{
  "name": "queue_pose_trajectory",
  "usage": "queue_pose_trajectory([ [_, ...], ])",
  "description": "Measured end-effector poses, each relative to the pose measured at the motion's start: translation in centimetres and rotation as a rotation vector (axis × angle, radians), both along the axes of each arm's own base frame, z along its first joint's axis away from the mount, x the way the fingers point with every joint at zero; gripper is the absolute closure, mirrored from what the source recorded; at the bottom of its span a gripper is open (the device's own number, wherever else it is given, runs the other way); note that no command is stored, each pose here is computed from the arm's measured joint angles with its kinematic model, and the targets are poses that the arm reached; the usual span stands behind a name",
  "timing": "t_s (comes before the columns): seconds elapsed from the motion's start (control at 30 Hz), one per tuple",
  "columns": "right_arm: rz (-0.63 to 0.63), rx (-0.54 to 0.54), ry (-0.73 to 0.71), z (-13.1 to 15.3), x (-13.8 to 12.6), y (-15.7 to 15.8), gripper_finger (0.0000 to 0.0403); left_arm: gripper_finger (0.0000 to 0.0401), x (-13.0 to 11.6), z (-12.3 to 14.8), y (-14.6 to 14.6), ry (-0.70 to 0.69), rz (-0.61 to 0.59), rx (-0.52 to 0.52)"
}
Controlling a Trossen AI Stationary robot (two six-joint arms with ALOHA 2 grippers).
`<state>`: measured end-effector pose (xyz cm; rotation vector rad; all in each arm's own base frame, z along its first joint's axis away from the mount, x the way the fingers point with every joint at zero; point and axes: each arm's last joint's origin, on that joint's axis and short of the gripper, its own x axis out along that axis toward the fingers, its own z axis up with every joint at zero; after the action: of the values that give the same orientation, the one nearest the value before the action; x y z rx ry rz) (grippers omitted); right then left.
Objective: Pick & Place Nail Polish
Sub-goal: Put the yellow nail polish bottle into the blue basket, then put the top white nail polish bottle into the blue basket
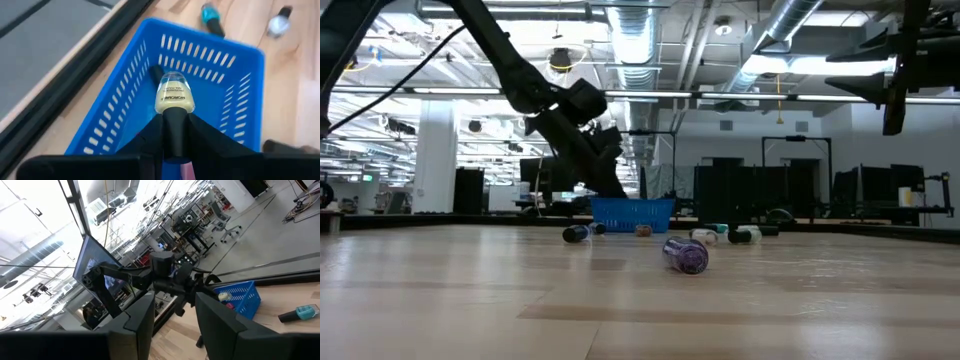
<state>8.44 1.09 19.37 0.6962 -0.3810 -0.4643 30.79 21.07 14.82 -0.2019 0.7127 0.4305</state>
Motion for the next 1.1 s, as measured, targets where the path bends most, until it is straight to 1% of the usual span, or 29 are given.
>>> queue_pose_trajectory([
  [0.23, -0.002, -0.002, 0.002, 0.0, 0.0, 0.0, 0.0269, 0.0324, 0.0, -0.4, -0.1, 0.023, 0.003, -0.008],
  [0.37, -0.016, -0.068, 0.043, 0.0, 0.0, 0.0, 0.0269, 0.0317, 0.0, -0.4, -0.1, 0.023, 0.002, -0.008],
  [0.47, -0.02, -0.086, 0.051, 0.0, 0.0, 0.0, 0.0269, 0.0312, 0.0, -0.4, -0.1, 0.023, 0.001, -0.009],
  [0.6, -0.037, -0.109, 0.067, 0.0, 0.0, -0.1, 0.0261, 0.0288, -0.1, 0.1, -0.2, 0.01, -0.007, -0.01],
  [0.7, -0.059, -0.15, 0.096, 0.0, 0.0, -0.2, 0.0242, 0.0254, -0.2, 1.7, -0.6, -0.03, -0.014, 0.012],
  [0.83, -0.108, -0.2, 0.125, 0.9, -0.2, -0.6, 0.0202, 0.0192, -0.7, 5.4, -1.5, -0.102, -0.012, 0.073],
  [0.97, -0.164, -0.246, 0.182, 1.7, -0.1, -1.0, 0.0164, 0.013, -2.0, 9.2, -3.0, -0.174, 0.049, 0.147],
  [1.1, -0.196, -0.276, 0.265, 2.2, 0.4, -1.3, 0.0154, 0.0091, -3.8, 12.9, -4.7, -0.273, 0.111, 0.198],
])
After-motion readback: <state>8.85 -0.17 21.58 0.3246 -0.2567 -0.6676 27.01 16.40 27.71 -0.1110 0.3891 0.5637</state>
